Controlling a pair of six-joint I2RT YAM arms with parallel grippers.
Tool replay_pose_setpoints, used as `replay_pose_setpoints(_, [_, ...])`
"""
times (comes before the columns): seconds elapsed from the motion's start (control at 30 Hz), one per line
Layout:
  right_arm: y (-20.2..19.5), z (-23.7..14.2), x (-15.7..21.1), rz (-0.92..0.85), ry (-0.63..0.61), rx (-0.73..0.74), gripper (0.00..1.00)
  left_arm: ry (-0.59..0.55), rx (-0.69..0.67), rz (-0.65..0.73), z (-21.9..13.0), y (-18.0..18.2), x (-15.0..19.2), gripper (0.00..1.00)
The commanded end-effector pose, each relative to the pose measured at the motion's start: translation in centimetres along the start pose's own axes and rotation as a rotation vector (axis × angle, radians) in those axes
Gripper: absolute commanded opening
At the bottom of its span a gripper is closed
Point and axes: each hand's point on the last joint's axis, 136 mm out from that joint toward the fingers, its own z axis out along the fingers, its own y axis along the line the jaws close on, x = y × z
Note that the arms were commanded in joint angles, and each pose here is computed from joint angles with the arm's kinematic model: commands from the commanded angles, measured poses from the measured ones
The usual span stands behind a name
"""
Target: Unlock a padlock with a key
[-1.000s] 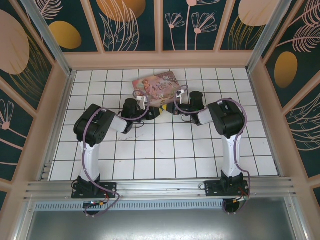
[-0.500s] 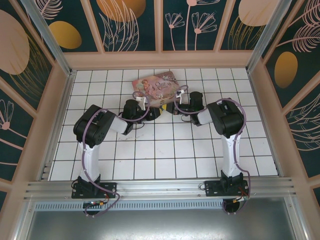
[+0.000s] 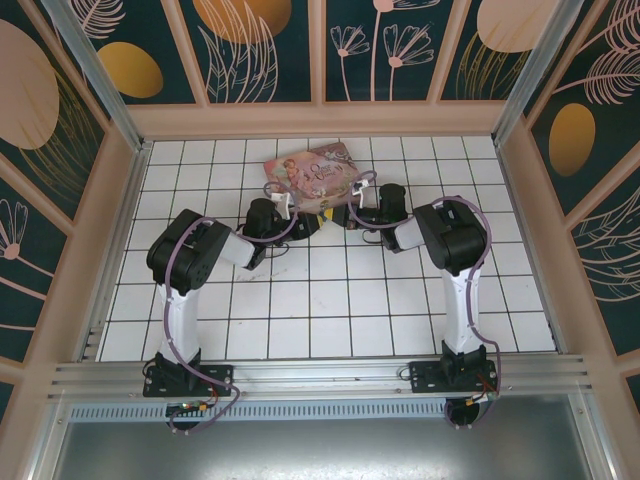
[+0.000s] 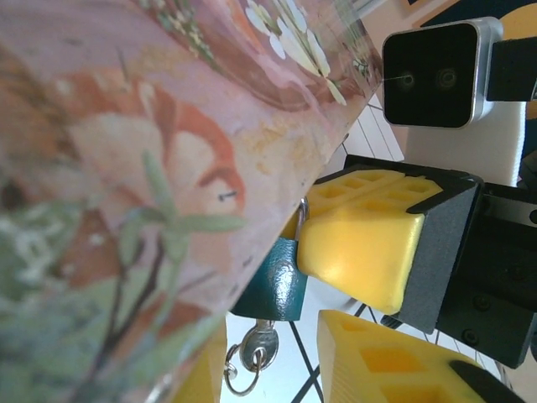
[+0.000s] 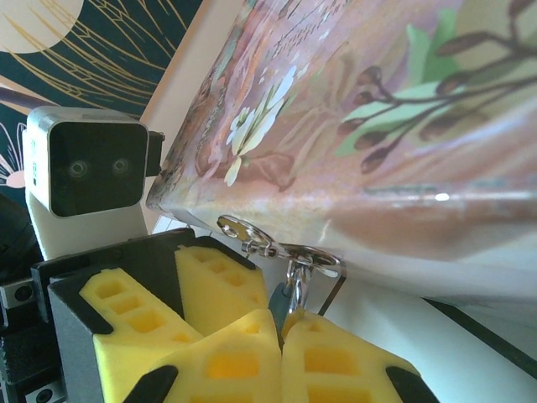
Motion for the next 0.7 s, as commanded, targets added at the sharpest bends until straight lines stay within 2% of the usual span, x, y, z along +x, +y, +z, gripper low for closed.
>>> replay_pose_setpoints(0.0, [1.5, 0.6, 2.0, 0.099, 0.082, -0.091, 0.00, 0.063, -0.053, -0.076, -0.2, 1.6, 2.8, 0.42])
replay_pose_setpoints(0.13, [1.5, 0.6, 1.8, 0.101, 0.075, -0.085, 0.00, -0.025, -0.133, -0.062, -1.9, 1.6, 1.2, 0.58])
replay_pose_setpoints(0.2, [1.4, 0.6, 1.7, 0.105, 0.070, -0.080, 0.00, -0.070, -0.163, -0.061, -2.7, 1.3, 0.2, 0.62])
replay_pose_setpoints(0.4, [1.3, 0.7, 1.5, 0.124, 0.059, -0.073, 0.00, -0.201, -0.199, -0.098, -5.3, 0.2, -1.9, 0.66])
replay_pose_setpoints(0.57, [1.6, 0.8, 1.5, 0.138, 0.055, -0.076, 0.00, -0.285, -0.121, -0.188, -6.8, -1.3, -2.4, 0.67])
replay_pose_setpoints(0.67, [1.7, 1.0, 1.5, 0.147, 0.056, -0.084, 0.00, -0.310, -0.046, -0.230, -7.0, -2.2, -2.4, 0.63])
